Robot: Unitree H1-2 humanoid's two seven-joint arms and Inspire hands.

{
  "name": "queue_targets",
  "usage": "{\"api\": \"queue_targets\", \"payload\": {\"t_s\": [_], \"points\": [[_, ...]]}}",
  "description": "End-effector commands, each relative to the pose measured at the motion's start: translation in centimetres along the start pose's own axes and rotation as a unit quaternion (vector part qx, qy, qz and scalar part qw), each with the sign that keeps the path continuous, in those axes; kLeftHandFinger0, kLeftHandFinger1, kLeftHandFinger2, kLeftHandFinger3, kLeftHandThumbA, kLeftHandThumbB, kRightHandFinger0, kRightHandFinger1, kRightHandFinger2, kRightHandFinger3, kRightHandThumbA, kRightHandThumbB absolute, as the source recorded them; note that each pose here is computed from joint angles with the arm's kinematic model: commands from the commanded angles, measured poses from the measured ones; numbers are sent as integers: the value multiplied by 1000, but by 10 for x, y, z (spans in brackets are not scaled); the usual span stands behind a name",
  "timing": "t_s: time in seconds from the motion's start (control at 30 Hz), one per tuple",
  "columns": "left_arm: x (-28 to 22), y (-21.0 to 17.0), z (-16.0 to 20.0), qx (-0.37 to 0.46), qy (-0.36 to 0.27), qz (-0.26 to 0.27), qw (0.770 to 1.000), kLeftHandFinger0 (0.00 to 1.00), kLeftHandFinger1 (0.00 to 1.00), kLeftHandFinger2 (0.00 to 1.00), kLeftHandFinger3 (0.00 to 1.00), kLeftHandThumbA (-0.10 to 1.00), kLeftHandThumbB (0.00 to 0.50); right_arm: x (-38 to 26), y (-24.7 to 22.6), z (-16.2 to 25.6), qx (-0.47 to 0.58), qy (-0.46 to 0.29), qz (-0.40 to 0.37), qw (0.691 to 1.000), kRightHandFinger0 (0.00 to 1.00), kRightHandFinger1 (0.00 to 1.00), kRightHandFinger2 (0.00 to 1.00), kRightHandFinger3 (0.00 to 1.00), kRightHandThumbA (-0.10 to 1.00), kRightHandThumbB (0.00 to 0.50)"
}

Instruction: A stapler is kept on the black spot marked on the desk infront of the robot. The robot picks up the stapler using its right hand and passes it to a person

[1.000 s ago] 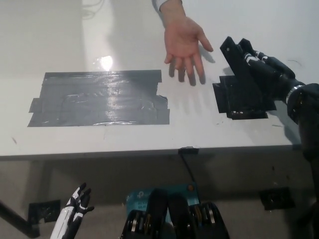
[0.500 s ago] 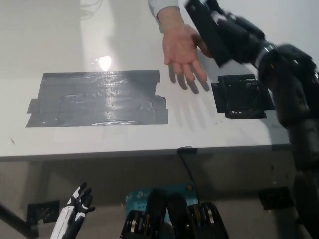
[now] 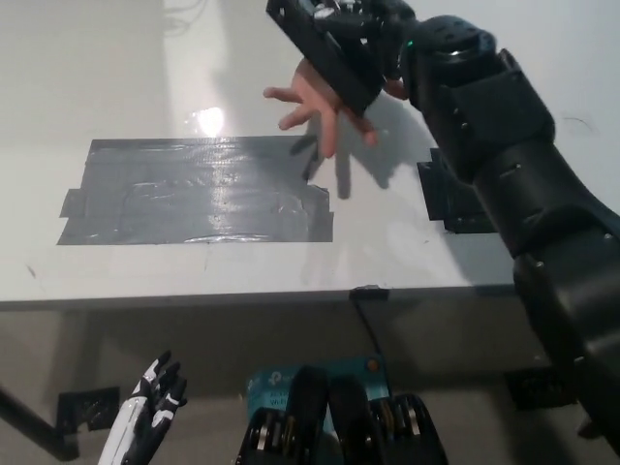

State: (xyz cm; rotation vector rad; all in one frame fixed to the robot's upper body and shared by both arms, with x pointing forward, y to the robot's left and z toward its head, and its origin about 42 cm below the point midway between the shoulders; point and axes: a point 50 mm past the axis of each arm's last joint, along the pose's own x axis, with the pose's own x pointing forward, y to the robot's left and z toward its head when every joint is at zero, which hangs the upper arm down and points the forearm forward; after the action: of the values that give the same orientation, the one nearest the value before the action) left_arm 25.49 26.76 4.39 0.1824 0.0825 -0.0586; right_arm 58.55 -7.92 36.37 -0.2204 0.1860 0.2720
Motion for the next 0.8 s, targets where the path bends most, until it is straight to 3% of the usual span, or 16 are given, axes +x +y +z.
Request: {"api": "queue_targets", "payload": {"t_s": [0.0, 0.03, 0.1, 0.13, 0.17, 0.2, 0.23, 0.27, 0.3, 0.33, 0.37, 0.4, 0.53, 0.6, 0.73, 0.77], "points": [[4, 3, 10, 17, -24, -14, 999, 856, 1000, 1000, 1000, 827, 499, -5, 5, 63, -134, -146, -67, 978, 23, 425, 734, 857, -100, 136], [5, 3, 10, 20, -24, -16, 999, 862, 1000, 1000, 1000, 821, 499, -3, 6, 54, -151, -144, -68, 976, 50, 466, 783, 814, -100, 132], [3, 3, 10, 18, -24, -17, 999, 862, 1000, 1000, 1000, 811, 495, 0, 6, 41, -187, -131, -67, 971, 212, 624, 875, 777, -100, 131], [3, 3, 10, 17, -23, -15, 999, 861, 1000, 1000, 1000, 803, 496, 1, 7, 34, -224, -124, -74, 964, 597, 930, 929, 766, -100, 142], [2, 3, 10, 16, -23, -14, 1000, 856, 1000, 1000, 1000, 795, 497, 1, 7, 31, -241, -123, -76, 960, 820, 924, 879, 745, -100, 168], [2, 3, 10, 14, -22, -14, 1000, 855, 1000, 1000, 1000, 789, 491, 2, 7, 25, -264, -125, -76, 953, 866, 887, 799, 703, -100, 194], [1, 4, 8, 14, -20, -13, 1000, 859, 1000, 1000, 1000, 790, 495, 3, 6, 16, -284, -133, -79, 946, 513, 616, 651, 676, -100, 221], [0, 4, 8, 14, -19, -13, 1000, 860, 1000, 1000, 1000, 791, 495, 3, 6, 13, -290, -136, -80, 944, 340, 522, 603, 612, -100, 230], [0, 4, 8, 15, -18, -13, 1000, 858, 1000, 1000, 1000, 792, 499, 3, 5, 11, -296, -136, -84, 942, 363, 520, 607, 673, 49, 255], [0, 4, 9, 16, -17, -13, 1000, 846, 1000, 1000, 1000, 803, 500, 4, 2, 10, -287, -118, -59, 949, 730, 981, 1000, 1000, 339, 323], [0, 4, 9, 16, -17, -13, 1000, 839, 1000, 1000, 1000, 801, 500, 4, 1, 10, -282, -110, -47, 952, 1000, 1000, 1000, 1000, 426, 381], [1, 4, 10, 20, -17, -13, 1000, 825, 999, 1000, 1000, 810, 500, 4, -2, 12, -294, -106, -30, 950, 1000, 1000, 1000, 1000, 558, 406], [-2, 3, 7, 23, -14, -14, 1000, 800, 982, 1000, 1000, 822, 497, 2, -8, 15, -318, -110, -12, 942, 1000, 1000, 1000, 1000, 733, 444], [-3, 2, 6, 22, -14, -15, 1000, 791, 976, 999, 1000, 815, 500, 1, -10, 21, -325, -123, -10, 937, 1000, 1000, 1000, 1000, 851, 494], [-3, -1, 4, 15, -15, -15, 1000, 774, 967, 984, 1000, 809, 500, -3, -15, 34, -327, -152, -16, 933, 1000, 1000, 1000, 1000, 949, 500], [-4, -1, 4, 11, -14, -13, 1000, 787, 979, 986, 1000, 793, 500, -6, -17, 43, -324, -164, -21, 931, 1000, 1000, 1000, 1000, 942, 467]]}}
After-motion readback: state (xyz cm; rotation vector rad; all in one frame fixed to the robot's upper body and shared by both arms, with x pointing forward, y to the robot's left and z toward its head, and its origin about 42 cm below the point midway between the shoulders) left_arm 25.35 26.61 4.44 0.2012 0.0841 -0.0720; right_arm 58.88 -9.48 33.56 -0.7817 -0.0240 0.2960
